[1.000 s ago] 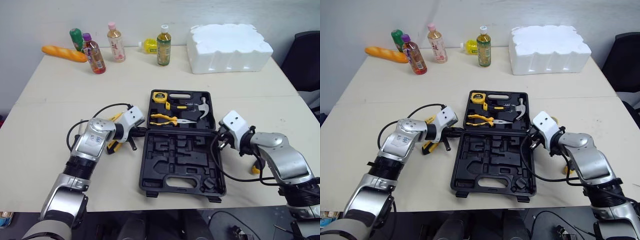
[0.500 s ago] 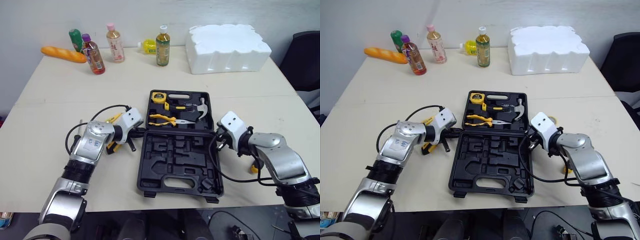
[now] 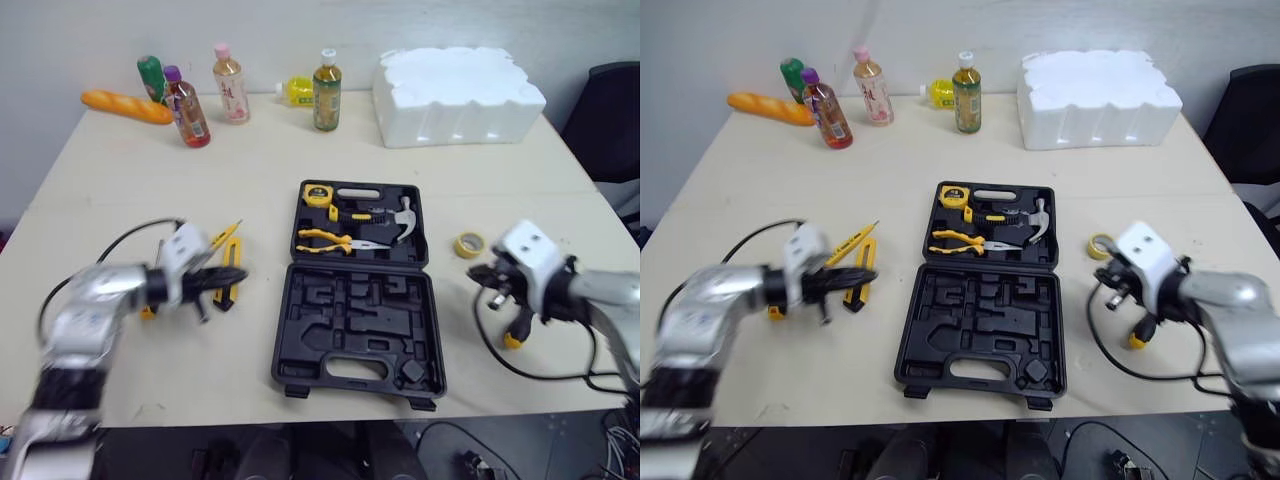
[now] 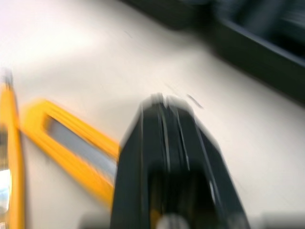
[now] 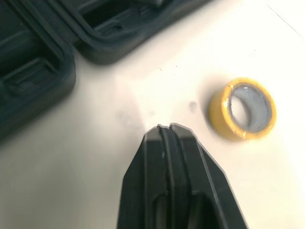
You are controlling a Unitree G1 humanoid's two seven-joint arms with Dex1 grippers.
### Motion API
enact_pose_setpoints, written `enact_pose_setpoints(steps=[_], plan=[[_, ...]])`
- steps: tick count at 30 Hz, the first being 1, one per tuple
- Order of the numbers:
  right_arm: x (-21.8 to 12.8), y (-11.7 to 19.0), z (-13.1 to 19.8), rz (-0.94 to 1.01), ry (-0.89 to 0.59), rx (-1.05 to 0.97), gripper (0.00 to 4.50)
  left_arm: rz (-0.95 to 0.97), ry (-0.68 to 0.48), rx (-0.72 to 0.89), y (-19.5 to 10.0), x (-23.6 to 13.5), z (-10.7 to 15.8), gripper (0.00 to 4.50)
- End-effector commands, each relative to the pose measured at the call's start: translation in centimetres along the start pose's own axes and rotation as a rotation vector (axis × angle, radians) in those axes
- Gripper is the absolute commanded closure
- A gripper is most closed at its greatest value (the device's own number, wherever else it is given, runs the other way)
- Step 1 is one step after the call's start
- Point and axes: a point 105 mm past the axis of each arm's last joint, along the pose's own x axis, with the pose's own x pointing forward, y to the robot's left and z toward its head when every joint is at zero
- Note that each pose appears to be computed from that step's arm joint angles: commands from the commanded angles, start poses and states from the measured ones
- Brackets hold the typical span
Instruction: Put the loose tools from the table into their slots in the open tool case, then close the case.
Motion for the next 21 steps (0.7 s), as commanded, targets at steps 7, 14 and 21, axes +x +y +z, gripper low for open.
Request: enact_pose_setpoints(steps=[7,14,21], plan=[[-9.1,-1.5,-3.2,-0.041,0.063,0.067,0.89,0.256,0.062,-0.150,3.4,-11.9,-1.9,1.16],[-12.8,-5.9,-7.5,-0.252,0.127,0.135,0.00,0.500,0.209,-0.203,6.5,-17.5,-5.8,0.01],[-12.9,-6.3,-8.2,-0.259,0.111,0.123,0.00,0.502,0.228,-0.201,7.2,-17.0,-6.4,0.01]])
